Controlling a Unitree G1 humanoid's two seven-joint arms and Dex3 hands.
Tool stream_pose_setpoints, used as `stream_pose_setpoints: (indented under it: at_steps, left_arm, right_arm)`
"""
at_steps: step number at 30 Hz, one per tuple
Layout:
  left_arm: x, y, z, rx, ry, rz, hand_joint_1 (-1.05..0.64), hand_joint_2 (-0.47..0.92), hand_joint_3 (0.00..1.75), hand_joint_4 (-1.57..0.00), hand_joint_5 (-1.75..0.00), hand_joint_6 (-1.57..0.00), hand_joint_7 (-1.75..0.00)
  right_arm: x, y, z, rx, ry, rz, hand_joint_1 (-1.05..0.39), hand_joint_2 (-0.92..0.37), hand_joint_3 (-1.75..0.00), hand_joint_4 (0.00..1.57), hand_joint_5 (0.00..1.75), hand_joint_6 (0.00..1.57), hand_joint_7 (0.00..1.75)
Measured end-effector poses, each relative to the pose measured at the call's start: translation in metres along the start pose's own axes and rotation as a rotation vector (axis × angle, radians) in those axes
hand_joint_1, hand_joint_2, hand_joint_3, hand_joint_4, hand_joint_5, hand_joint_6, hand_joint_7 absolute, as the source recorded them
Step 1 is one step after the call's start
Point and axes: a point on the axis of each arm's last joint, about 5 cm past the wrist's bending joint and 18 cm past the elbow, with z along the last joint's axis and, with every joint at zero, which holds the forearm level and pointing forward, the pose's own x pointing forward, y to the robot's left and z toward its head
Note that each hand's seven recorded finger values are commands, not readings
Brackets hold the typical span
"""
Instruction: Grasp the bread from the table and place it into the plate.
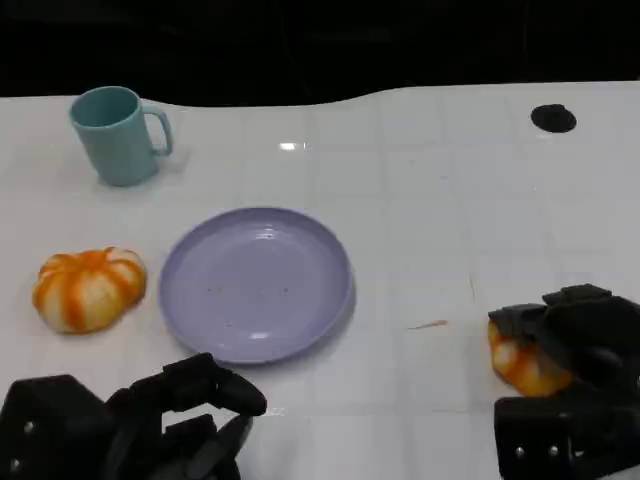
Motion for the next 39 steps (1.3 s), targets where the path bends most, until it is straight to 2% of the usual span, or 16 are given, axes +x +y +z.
stream_pose_setpoints:
  at_steps: [5, 8, 12, 15, 16, 17, 18, 20, 23, 26, 27, 29, 31, 33, 39]
  left_arm:
    - [0.0, 0.0, 0.0, 0.001, 0.0, 0.0, -0.32, 0.77, 0.72, -0.68, -1.75, -0.65, -1.29]
    - [-0.001, -0.001, 0.001, 0.002, -0.003, 0.0, -0.31, 0.76, 0.73, -0.68, -1.75, -0.65, -1.29]
    - [-0.001, -0.001, 0.001, 0.002, -0.005, -0.001, -0.31, 0.76, 0.73, -0.67, -1.75, -0.64, -1.29]
    - [-0.001, -0.001, 0.001, 0.003, -0.007, -0.001, -0.31, 0.76, 0.74, -0.68, -1.75, -0.64, -1.29]
    - [-0.001, -0.001, 0.002, 0.004, -0.008, -0.001, -0.31, 0.76, 0.74, -0.68, -1.75, -0.64, -1.29]
    - [-0.001, -0.001, 0.002, 0.004, -0.008, -0.002, -0.3, 0.76, 0.74, -0.68, -1.75, -0.64, -1.3]
    - [-0.001, -0.001, 0.002, 0.004, -0.009, -0.002, -0.3, 0.76, 0.74, -0.68, -1.75, -0.64, -1.3]
    - [-0.001, -0.001, 0.002, 0.004, -0.007, -0.001, -0.3, 0.76, 0.75, -0.68, -1.75, -0.64, -1.3]
    - [-0.002, -0.002, 0.002, 0.002, -0.004, 0.0, -0.29, 0.75, 0.76, -0.69, -1.75, -0.64, -1.3]
    - [-0.002, -0.002, 0.003, 0.002, -0.009, 0.002, -0.29, 0.75, 0.77, -0.69, -1.75, -0.64, -1.31]
    - [-0.002, -0.002, 0.004, 0.002, -0.011, 0.002, -0.29, 0.75, 0.77, -0.68, -1.75, -0.64, -1.31]
    - [-0.002, -0.003, 0.004, 0.002, -0.012, 0.001, -0.29, 0.75, 0.78, -0.68, -1.75, -0.63, -1.32]
    - [-0.002, -0.003, 0.004, 0.002, -0.012, 0.0, -0.28, 0.75, 0.79, -0.68, -1.75, -0.63, -1.32]
    - [-0.002, -0.003, 0.004, 0.003, -0.012, -0.001, -0.28, 0.74, 0.8, -0.69, -1.75, -0.63, -1.33]
    - [-0.002, -0.003, 0.004, 0.001, -0.009, -0.002, -0.27, 0.74, 0.81, -0.7, -1.75, -0.62, -1.33]
  right_arm:
    - [0.008, -0.0013, -0.002, 0.05, 0.015, 0.042, -0.35, -0.87, 0.0, 0.42, 0.13, 0.53, 0.04]
    - [0.014, -0.0025, -0.001, 0.082, 0.019, 0.041, -0.32, -0.88, 0.0, 0.61, 0.11, 0.72, 0.06]
    - [0.02, 0.0002, -0.001, 0.119, 0.02, -0.004, -0.29, -0.88, 0.0, 0.84, 0.11, 0.91, 0.06]
    - [0.023, 0.0026, -0.002, 0.126, 0.022, -0.042, -0.26, -0.87, 0.0, 1.01, 0.2, 1.01, 0.07]
    - [0.023, 0.0032, -0.002, 0.129, 0.022, -0.056, -0.25, -0.87, 0.0, 0.99, 0.29, 1.03, 0.05]
    - [0.024, 0.004, -0.002, 0.135, 0.021, -0.07, -0.23, -0.87, 0.0, 0.89, 0.68, 1.09, 0.04]
    - [0.025, 0.0048, -0.002, 0.142, 0.019, -0.082, -0.22, -0.87, 0.0, 0.82, 0.86, 1.12, 0.03]
    - [0.027, 0.006, -0.001, 0.155, 0.016, -0.112, -0.2, -0.87, 0.0, 0.78, 1.03, 1.16, 0.04]
    - [0.029, 0.0061, -0.002, 0.172, 0.01, -0.152, -0.17, -0.89, -0.01, 0.87, 1.11, 1.24, 0.07]
    - [0.03, 0.0089, -0.003, 0.171, 0.001, -0.179, -0.14, -0.88, -0.19, 0.89, 1.44, 1.33, 0.1]
    - [0.03, 0.0098, -0.003, 0.17, -0.001, -0.186, -0.13, -0.74, -0.47, 0.87, 1.62, 1.32, 0.27]
    - [0.031, 0.0119, -0.004, 0.168, -0.015, -0.21, -0.13, -0.55, -0.85, 0.88, 1.72, 1.03, 0.97]
    - [0.032, 0.0149, -0.005, 0.169, -0.026, -0.242, -0.13, -0.49, -1.01, 0.88, 1.74, 0.89, 1.33]
    - [0.032, 0.0175, -0.006, 0.17, -0.039, -0.272, -0.13, -0.48, -1.05, 0.87, 1.74, 0.82, 1.46]
    - [0.032, 0.022, -0.008, 0.18, -0.059, -0.339, -0.12, -0.45, -1.05, 0.89, 1.75, 0.74, 1.63]
